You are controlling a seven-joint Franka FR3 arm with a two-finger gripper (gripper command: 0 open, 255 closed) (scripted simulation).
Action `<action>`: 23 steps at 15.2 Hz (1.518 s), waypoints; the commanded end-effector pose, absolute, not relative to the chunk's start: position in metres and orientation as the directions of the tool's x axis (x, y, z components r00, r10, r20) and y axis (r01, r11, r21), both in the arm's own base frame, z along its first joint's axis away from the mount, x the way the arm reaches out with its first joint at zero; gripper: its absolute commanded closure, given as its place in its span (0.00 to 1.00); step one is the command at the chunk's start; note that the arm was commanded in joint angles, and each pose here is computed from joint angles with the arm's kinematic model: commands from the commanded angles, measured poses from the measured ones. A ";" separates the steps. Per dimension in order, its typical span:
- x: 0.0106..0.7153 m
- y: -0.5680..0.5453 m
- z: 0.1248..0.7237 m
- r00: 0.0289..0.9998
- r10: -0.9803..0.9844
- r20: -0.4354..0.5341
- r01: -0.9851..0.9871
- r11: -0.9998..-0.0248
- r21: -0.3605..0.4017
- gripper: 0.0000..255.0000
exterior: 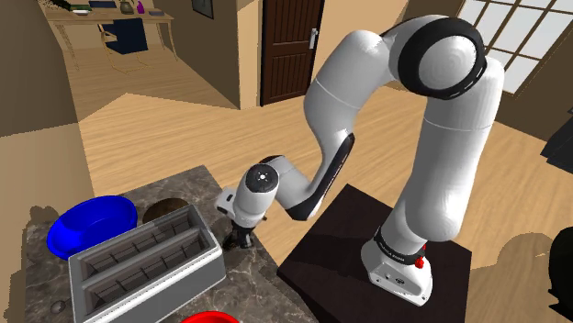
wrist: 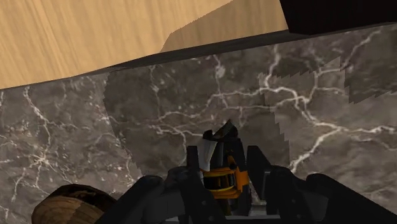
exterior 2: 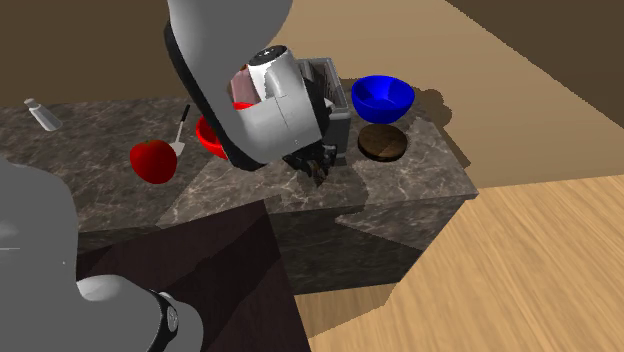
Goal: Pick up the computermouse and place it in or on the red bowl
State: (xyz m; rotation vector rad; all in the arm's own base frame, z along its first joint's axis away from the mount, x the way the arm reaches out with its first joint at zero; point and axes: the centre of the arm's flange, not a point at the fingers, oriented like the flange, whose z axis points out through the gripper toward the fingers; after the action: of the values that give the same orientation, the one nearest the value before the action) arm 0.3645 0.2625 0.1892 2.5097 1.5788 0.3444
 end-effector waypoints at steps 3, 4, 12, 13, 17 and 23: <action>0.364 0.263 0.210 0.418 0.902 0.110 0.866 -0.432 0.252 1.00; 0.364 0.263 0.216 0.418 0.902 0.110 0.866 -0.432 0.252 1.00; 0.364 0.263 0.258 0.418 0.902 0.110 0.866 -0.432 0.252 1.00; 0.364 0.263 0.263 0.418 0.902 0.110 0.866 -0.432 0.252 1.00; 0.364 0.263 0.284 0.418 0.902 0.110 0.866 -0.432 0.252 1.00; 0.327 0.318 0.286 0.418 0.902 0.110 0.866 -0.432 0.252 1.00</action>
State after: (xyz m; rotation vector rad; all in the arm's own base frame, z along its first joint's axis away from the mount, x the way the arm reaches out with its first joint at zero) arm 0.3368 0.3046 0.2860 2.5095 1.5790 0.3423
